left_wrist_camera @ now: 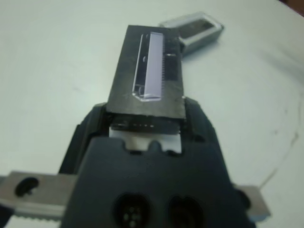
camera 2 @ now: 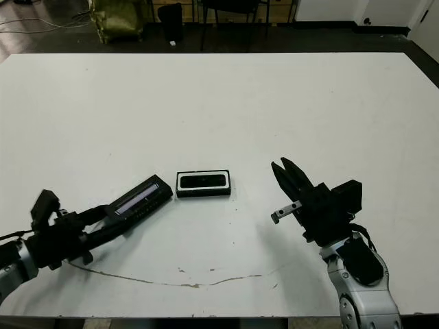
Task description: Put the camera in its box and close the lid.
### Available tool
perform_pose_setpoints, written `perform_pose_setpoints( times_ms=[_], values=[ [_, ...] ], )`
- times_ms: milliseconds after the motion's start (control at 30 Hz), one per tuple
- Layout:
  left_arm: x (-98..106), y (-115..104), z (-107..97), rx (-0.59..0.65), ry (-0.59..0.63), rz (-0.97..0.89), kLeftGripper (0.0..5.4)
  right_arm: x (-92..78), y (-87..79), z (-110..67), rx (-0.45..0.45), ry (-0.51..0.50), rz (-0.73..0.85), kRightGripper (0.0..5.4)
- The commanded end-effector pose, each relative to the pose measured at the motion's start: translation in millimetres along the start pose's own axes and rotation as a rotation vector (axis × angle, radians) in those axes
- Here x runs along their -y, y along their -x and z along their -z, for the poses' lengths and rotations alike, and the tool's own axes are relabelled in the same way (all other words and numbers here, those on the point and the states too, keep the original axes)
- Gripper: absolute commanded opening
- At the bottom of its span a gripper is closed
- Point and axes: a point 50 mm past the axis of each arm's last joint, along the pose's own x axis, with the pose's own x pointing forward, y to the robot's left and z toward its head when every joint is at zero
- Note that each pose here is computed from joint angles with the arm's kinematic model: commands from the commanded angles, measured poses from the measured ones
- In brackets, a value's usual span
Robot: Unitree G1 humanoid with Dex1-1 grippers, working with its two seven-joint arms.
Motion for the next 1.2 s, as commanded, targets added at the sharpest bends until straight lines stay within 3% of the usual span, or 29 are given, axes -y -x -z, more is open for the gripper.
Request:
perform_pose_setpoints(
  times_ms=[33, 300, 567, 867, 1200],
  values=[
    [-7.1, 2.5, -10.7, 0.046, -0.031, -0.032, 2.01, 1.5, 1.7, 5.2, -0.027, -0.004, 0.001, 0.00],
    [-14.6, 2.8, -43.3, 0.145, -0.144, -0.081, 2.01, 0.7, 1.9, 4.7, -0.028, -0.014, 0.006, 0.00],
    [-21.7, -5.5, -59.3, 0.176, -0.191, -0.089, 2.01, 0.6, 1.6, 4.4, -0.032, -0.012, 0.008, 0.00],
    [-31.5, -27.4, -62.5, 0.143, -0.235, -0.013, 2.01, 0.6, 1.3, 5.1, -0.025, -0.012, 0.001, 0.00],
    [-46.8, -60.9, -52.7, 0.066, -0.244, 0.281, 2.01, 1.8, 0.7, 6.1, -0.019, -0.005, 0.000, 0.00]
  ],
)
